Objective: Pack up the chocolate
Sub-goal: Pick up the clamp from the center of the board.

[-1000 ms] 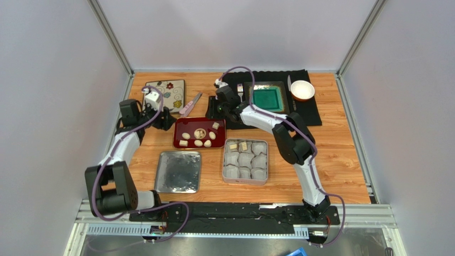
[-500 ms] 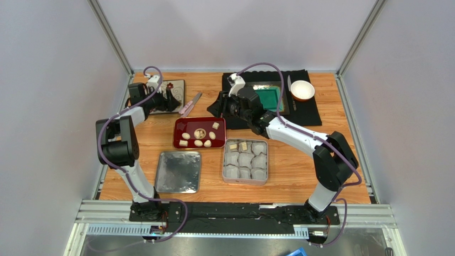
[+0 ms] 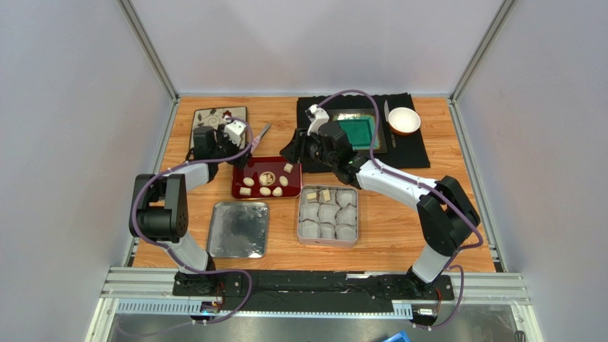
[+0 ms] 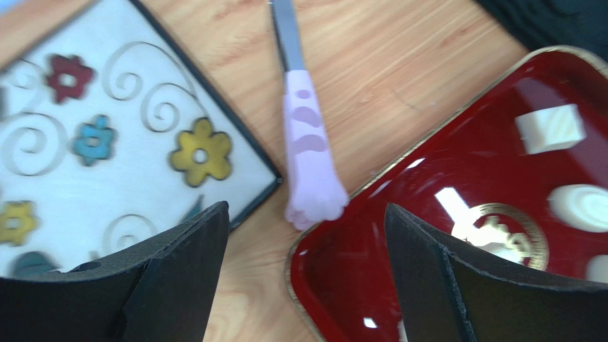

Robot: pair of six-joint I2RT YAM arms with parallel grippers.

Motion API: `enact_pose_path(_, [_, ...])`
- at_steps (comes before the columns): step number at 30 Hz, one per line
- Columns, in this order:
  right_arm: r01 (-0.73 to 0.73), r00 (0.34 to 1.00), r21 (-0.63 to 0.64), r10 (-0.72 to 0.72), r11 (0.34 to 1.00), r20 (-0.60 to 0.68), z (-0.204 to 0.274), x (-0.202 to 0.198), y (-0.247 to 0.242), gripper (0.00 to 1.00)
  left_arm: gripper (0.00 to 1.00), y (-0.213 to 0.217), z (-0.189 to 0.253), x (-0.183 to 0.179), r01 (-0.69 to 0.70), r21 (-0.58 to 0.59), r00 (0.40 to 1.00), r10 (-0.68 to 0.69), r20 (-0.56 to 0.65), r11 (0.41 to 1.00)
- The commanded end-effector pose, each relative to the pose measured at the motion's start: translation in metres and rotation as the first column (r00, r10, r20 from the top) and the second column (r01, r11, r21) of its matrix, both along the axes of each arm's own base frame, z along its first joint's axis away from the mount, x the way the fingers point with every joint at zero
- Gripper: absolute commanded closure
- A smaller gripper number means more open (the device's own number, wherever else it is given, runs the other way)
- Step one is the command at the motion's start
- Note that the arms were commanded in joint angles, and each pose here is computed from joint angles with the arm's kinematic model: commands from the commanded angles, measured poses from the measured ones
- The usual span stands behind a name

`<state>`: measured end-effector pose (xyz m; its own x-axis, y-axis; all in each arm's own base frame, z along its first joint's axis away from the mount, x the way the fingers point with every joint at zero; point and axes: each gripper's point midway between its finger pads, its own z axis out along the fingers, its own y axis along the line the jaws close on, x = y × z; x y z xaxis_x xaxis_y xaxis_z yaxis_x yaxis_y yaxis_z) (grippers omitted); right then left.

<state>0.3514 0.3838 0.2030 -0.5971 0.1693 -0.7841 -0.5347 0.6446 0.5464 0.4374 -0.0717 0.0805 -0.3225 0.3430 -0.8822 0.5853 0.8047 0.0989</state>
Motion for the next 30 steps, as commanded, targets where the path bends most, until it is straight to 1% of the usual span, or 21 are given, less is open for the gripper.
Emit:
enact_pose_path(1, [-0.001, 0.999, 0.019, 0.000, 1.000, 0.046, 0.013, -0.002, -0.002, 0.53, 0.12, 0.008, 0.018, 0.014, -0.024, 0.234, 0.978, -0.025, 0.205, 0.972])
enact_pose_path(3, [0.003, 0.999, 0.016, -0.003, 1.000, 0.041, 0.011, -0.003, -0.003, 0.53, 0.12, 0.007, 0.012, 0.014, -0.025, 0.295, 0.976, -0.040, 0.214, 0.955])
enact_pose_path(6, [0.004, 0.999, 0.009, -0.005, 1.000, 0.042, 0.010, -0.003, -0.005, 0.53, 0.12, 0.005, 0.005, 0.014, -0.023, 0.335, 0.976, -0.052, 0.212, 0.942])
enact_pose_path(14, [0.009, 0.999, -0.001, -0.009, 1.000, 0.042, 0.011, -0.003, -0.006, 0.52, 0.12, 0.005, 0.007, 0.024, -0.041, 0.343, 0.975, -0.038, 0.218, 0.938])
enact_pose_path(18, [0.013, 0.999, -0.006, -0.013, 1.000, 0.038, 0.009, -0.002, -0.008, 0.53, 0.13, 0.001, 0.003, 0.026, -0.020, 0.340, 0.981, -0.048, 0.190, 0.940])
enact_pose_path(22, [0.017, 0.999, -0.007, -0.017, 1.000, 0.038, 0.009, 0.000, -0.010, 0.53, 0.12, -0.010, 0.000, 0.023, 0.033, 0.296, 0.986, -0.079, 0.145, 0.955])
enact_pose_path(23, [0.017, 0.999, -0.009, -0.017, 1.000, 0.037, 0.009, 0.000, -0.011, 0.53, 0.12, -0.013, 0.005, 0.026, 0.032, 0.273, 0.987, -0.073, 0.142, 0.961])
enact_pose_path(24, [0.017, 0.999, -0.012, -0.017, 1.000, 0.034, 0.008, 0.000, -0.011, 0.53, 0.12, -0.015, 0.001, 0.024, 0.048, 0.258, 0.991, -0.078, 0.107, 0.965])
enact_pose_path(26, [0.015, 0.999, -0.012, -0.015, 1.000, 0.034, 0.008, -0.001, -0.011, 0.53, 0.12, -0.019, 0.005, 0.027, 0.050, 0.223, 0.995, -0.069, 0.075, 0.973])
enact_pose_path(28, [0.017, 0.999, -0.012, -0.016, 1.000, 0.034, 0.008, -0.001, -0.011, 0.53, 0.12, -0.027, 0.013, 0.030, 0.069, 0.168, 0.995, -0.081, 0.065, 0.983])
enact_pose_path(30, [0.018, 0.999, -0.013, -0.018, 1.000, 0.033, 0.007, -0.001, -0.012, 0.53, 0.13, -0.035, 0.013, 0.026, 0.097, 0.110, 0.995, -0.099, 0.014, 0.989])
